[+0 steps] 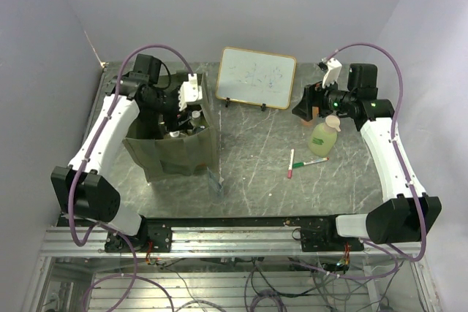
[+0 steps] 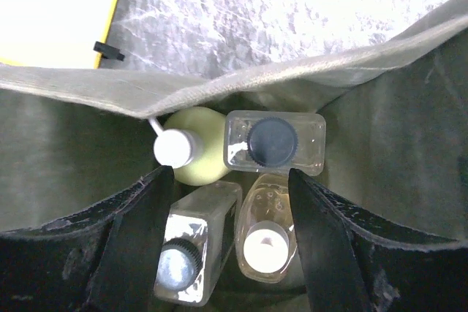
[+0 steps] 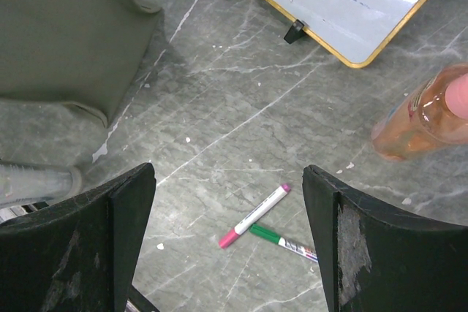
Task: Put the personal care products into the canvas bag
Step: Place the care product in the canvas bag, then move the care product at the center of the board.
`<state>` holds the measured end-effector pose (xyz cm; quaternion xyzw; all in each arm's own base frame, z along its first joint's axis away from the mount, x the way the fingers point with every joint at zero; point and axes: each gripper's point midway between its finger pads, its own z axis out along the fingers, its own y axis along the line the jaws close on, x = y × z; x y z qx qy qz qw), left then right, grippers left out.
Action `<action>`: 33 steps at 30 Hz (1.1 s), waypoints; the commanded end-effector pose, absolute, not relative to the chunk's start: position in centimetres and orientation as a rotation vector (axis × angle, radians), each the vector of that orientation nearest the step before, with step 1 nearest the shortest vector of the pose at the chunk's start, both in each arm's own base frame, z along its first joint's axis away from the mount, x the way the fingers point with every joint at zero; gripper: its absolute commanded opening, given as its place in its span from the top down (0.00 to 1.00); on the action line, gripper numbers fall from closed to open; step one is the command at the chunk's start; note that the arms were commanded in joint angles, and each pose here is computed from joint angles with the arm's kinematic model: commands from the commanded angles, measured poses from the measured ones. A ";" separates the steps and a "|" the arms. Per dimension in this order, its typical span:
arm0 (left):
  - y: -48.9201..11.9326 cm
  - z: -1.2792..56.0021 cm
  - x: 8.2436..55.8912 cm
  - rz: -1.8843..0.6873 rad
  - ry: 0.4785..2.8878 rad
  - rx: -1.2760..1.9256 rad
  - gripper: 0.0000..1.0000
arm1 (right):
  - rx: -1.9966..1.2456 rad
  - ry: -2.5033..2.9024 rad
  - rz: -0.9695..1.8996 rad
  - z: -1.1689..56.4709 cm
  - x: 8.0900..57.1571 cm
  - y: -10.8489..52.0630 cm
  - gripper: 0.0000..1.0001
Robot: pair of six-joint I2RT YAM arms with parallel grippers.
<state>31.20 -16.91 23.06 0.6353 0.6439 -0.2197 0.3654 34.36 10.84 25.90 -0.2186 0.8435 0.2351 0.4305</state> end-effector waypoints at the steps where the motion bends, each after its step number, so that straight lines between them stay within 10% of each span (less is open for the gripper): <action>1: -17.4 27.0 30.0 -0.556 1.588 1.615 0.25 | -0.545 2.055 0.543 27.4 34.4 10.2 0.18; 33: -14.8 41.1 33.2 -0.200 1.512 1.138 0.02 | -0.312 2.174 0.097 26.2 43.5 -0.3 0.20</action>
